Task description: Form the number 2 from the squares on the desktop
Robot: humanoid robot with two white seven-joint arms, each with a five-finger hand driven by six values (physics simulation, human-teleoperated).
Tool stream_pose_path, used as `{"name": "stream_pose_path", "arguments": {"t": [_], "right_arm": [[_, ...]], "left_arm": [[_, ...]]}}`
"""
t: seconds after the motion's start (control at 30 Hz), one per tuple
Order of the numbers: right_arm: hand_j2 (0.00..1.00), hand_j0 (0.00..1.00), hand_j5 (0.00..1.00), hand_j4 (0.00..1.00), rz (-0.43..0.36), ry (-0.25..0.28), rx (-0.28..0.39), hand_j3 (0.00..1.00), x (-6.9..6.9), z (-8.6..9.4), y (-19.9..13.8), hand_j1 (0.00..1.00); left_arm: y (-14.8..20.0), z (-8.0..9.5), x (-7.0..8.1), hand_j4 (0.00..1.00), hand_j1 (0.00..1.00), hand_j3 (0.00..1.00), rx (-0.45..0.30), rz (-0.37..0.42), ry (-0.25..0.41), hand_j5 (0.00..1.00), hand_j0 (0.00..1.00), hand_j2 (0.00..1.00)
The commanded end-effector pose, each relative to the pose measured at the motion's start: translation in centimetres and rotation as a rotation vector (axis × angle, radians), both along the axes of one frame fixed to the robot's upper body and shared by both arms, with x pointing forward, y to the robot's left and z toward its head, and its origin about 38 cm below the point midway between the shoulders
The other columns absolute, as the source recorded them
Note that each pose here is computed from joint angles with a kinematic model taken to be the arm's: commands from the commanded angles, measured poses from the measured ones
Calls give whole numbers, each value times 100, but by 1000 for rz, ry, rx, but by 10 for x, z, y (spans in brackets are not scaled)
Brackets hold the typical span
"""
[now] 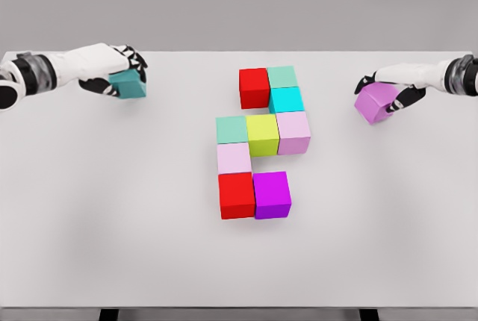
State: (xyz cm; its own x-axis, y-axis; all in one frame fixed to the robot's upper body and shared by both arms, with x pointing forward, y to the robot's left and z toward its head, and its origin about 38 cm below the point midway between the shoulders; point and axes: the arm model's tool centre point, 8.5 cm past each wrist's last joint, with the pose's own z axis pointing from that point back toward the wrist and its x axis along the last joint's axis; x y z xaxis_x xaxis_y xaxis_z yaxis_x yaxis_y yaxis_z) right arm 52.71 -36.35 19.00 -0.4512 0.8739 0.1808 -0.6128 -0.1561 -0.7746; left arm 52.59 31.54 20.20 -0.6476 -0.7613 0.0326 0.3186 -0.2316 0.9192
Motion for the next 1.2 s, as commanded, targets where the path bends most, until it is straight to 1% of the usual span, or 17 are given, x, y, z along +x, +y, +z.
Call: {"name": "stream_pose_path", "arguments": {"t": [0.0,0.07,0.2,0.23,0.3,0.37,0.53,0.6,0.7,0.77,0.83,0.93,0.97,1.0,1.1,1.17], "right_arm": [[67,67,67,67,4,4,0,67,-1,-1,1,67],[65,65,65,65,16,1,2,65,-1,0,2,65],[65,65,65,65,42,-9,6,65,-1,3,5,65],[65,65,65,65,71,-22,9,65,-1,8,7,65],[65,65,65,65,91,-29,11,65,-3,11,6,65],[65,65,65,65,130,-44,14,65,-4,17,7,65],[65,65,65,65,140,-48,13,65,-4,19,8,65],[65,65,65,65,138,-52,10,65,-3,21,7,65],[65,65,65,65,133,-54,7,65,-4,23,3,65],[65,65,65,65,131,-55,4,65,-4,24,1,65],[65,65,65,65,142,-62,-1,65,-6,27,2,65],[65,65,65,65,183,-67,-20,65,-11,30,8,65],[65,65,65,65,192,-70,-23,65,-13,32,9,65],[65,65,65,65,198,-78,-28,65,-15,36,7,65],[65,65,65,65,225,-83,-41,65,-20,39,10,65],[65,65,65,65,240,-84,-48,65,-22,40,12,65]], "left_arm": [[-11,10,-1,56,56,56,-28,-29,-25,56,56,56],[-20,14,-3,56,56,56,-43,-55,-37,56,56,56],[-29,14,-2,56,56,56,-57,-70,-41,56,56,56],[-38,12,-2,56,56,56,-67,-84,-39,56,56,56],[-46,11,-1,56,56,56,-75,-96,-36,56,56,56],[-56,9,-1,56,56,56,-83,-111,-34,56,56,56],[-85,-1,0,56,56,56,-103,-152,-16,56,56,56],[-97,-1,0,56,56,56,-120,-167,-16,56,56,56],[-110,-5,2,56,56,56,-141,-176,-4,56,56,56],[-120,-12,4,56,56,56,-155,-178,15,56,56,56],[-129,-16,5,56,56,56,-168,-179,28,56,56,56],[-129,-19,9,56,56,56,-171,-166,39,56,56,56],[-134,-23,9,56,56,56,-178,-165,50,56,56,56],[-131,-25,12,56,56,56,-178,-149,59,56,56,56],[-134,-24,16,56,56,56,-173,-141,59,56,56,56],[-134,-27,18,56,56,56,-174,-130,69,56,56,56]]}}
